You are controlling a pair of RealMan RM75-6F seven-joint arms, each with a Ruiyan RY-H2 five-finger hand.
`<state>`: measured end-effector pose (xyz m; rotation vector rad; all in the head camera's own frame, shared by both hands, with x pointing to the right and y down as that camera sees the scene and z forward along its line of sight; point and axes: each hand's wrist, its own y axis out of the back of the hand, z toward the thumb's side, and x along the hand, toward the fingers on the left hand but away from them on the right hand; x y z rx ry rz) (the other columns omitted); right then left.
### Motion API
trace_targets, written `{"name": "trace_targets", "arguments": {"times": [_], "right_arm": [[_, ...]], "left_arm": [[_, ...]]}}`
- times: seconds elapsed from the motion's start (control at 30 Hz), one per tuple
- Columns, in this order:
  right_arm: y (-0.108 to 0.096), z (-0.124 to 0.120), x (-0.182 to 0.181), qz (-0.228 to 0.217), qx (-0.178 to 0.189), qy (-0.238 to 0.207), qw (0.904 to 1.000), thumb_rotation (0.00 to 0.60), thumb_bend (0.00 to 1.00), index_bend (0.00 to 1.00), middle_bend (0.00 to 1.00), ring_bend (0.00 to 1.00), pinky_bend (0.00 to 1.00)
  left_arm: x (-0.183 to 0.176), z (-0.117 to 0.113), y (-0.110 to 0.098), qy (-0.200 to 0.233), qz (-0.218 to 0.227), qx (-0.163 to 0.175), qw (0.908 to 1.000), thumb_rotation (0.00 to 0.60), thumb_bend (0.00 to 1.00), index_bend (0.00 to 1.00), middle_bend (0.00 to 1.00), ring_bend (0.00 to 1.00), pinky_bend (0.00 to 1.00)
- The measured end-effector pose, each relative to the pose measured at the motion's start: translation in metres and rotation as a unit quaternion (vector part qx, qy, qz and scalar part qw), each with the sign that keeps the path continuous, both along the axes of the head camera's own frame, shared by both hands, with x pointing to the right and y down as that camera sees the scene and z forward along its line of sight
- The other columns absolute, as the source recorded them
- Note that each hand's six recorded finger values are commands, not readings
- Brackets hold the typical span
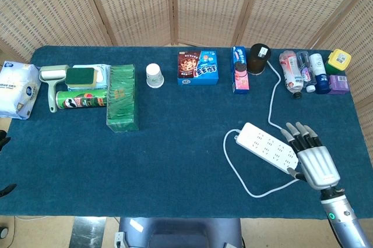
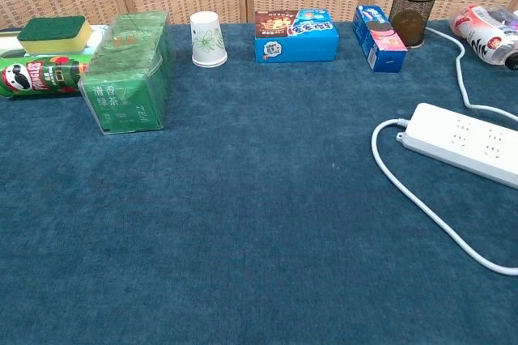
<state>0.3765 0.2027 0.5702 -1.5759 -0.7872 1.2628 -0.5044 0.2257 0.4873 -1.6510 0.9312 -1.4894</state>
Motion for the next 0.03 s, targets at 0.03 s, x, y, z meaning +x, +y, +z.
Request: {"name": "trace_targets", "arguments": {"times": [0.03], "right_arm": [[0.0032,-0.0005,0.0026,0.001,0.003,0.001,1.0,0.6,0.0,0.05,0.01,0.0,0.05]], "left_arm": [[0.0001,0.0007,-0.0002,-0.001,0.0,-0.001,1.0,0.6,0.05,0.0,0.0,0.0,0.0]]}}
